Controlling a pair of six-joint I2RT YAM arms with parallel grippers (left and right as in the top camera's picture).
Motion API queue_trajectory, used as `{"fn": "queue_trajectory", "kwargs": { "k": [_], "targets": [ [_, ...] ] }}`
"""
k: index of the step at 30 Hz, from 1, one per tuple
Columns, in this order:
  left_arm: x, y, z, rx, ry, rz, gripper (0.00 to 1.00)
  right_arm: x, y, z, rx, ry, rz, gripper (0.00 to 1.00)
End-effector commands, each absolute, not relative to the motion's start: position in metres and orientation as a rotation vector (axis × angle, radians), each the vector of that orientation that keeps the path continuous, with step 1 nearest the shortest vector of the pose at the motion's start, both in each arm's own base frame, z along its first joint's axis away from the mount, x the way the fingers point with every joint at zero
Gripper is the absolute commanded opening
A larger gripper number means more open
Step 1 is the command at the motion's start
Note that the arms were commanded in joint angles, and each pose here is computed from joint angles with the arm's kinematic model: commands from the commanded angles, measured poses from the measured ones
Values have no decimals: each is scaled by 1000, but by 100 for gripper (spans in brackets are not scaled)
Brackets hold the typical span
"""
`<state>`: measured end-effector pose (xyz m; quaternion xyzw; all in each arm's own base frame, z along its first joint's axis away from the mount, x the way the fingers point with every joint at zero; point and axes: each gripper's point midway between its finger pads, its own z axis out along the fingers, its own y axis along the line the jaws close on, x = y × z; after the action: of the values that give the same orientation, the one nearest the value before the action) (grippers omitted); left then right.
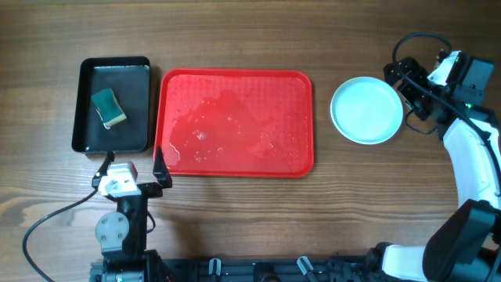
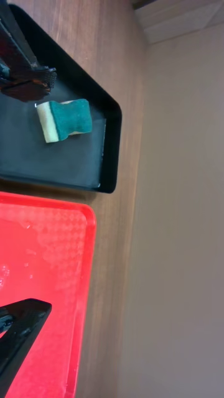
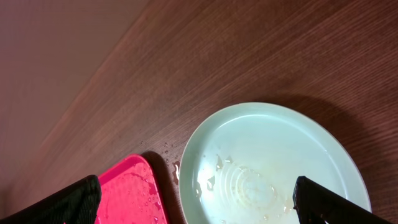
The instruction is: Clean dirty plates on tray and stack at the side
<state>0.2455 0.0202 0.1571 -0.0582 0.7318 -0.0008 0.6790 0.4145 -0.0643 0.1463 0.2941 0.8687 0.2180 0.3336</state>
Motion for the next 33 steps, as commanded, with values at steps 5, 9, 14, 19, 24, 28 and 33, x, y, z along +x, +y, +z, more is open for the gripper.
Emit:
{"fn": "queue_trajectory", "kwargs": {
  "k": [5,9,14,19,24,28,33],
  "targets": [
    [245,20,156,-123,1643,3,100,417,-62,149,763,2262,586,100],
    [245,20,156,-123,1643,3,100,417,-62,149,763,2262,586,100],
    [245,20,156,-123,1643,3,100,417,-62,149,763,2262,587,100],
    [245,20,156,-123,1643,3,100,417,-62,149,763,2262,586,100],
    [245,20,156,-123,1643,3,100,417,-62,149,763,2262,586,100],
    [245,20,156,-123,1643,3,100,417,-71,147,789,2257,520,100],
    [245,20,156,-123,1643,3,100,416,-72,145,792,2262,506,100]
  ]
}}
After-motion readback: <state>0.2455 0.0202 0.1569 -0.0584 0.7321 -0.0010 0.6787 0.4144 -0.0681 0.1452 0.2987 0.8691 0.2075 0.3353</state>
